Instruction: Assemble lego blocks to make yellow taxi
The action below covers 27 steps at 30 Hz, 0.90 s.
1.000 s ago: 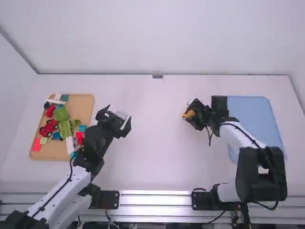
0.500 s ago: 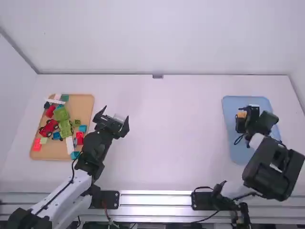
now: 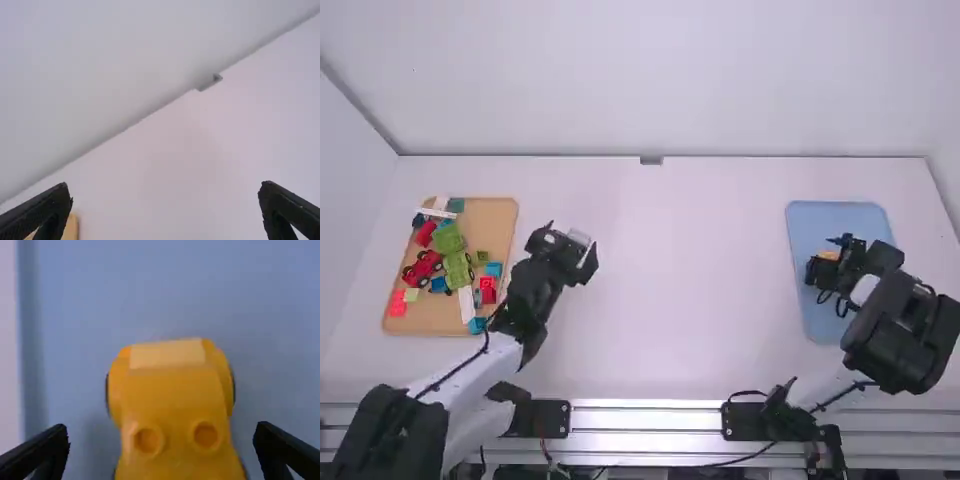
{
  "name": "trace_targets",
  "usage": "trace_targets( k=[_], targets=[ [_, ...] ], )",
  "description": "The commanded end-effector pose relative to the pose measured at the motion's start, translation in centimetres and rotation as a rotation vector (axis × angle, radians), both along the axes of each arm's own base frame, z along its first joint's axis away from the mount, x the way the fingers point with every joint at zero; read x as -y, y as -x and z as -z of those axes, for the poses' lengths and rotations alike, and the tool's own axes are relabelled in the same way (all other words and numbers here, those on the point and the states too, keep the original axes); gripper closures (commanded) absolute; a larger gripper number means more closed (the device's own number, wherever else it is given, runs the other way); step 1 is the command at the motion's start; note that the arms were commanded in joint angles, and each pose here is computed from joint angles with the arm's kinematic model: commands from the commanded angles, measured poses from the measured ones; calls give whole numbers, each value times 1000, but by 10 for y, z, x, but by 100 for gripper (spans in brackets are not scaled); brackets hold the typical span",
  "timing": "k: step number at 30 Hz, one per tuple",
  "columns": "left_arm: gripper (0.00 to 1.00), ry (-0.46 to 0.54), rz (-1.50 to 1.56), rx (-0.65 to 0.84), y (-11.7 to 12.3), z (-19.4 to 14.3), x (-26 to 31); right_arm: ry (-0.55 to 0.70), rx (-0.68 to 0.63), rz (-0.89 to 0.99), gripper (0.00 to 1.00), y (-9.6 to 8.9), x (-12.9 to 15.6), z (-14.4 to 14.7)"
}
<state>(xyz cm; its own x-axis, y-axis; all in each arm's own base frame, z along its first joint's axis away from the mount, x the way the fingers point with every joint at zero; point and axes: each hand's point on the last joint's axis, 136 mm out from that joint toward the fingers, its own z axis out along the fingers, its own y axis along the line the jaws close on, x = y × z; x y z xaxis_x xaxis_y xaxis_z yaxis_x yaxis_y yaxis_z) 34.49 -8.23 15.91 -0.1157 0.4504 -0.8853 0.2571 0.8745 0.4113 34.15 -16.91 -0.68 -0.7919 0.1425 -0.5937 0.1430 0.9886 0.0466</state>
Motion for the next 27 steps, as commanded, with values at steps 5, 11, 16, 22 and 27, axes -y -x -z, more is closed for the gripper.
trace_targets(
  k=[5,11,16,22,27],
  targets=[
    [1,71,32,-122,-18,-31,16,134,121,37,2,-15,1,-87],
    [1,95,-7,-288,-16,-50,15,193,206,-8,1,-9,-41,-150],
    [1,97,-7,-283,-14,-64,14,212,313,-140,1,-4,-97,-195],
    [1,121,-4,-220,-8,-86,11,222,465,-286,2,8,-155,-242],
    [7,208,-38,-176,-4,-91,-5,210,521,-255,8,14,-165,-245]
  ],
)
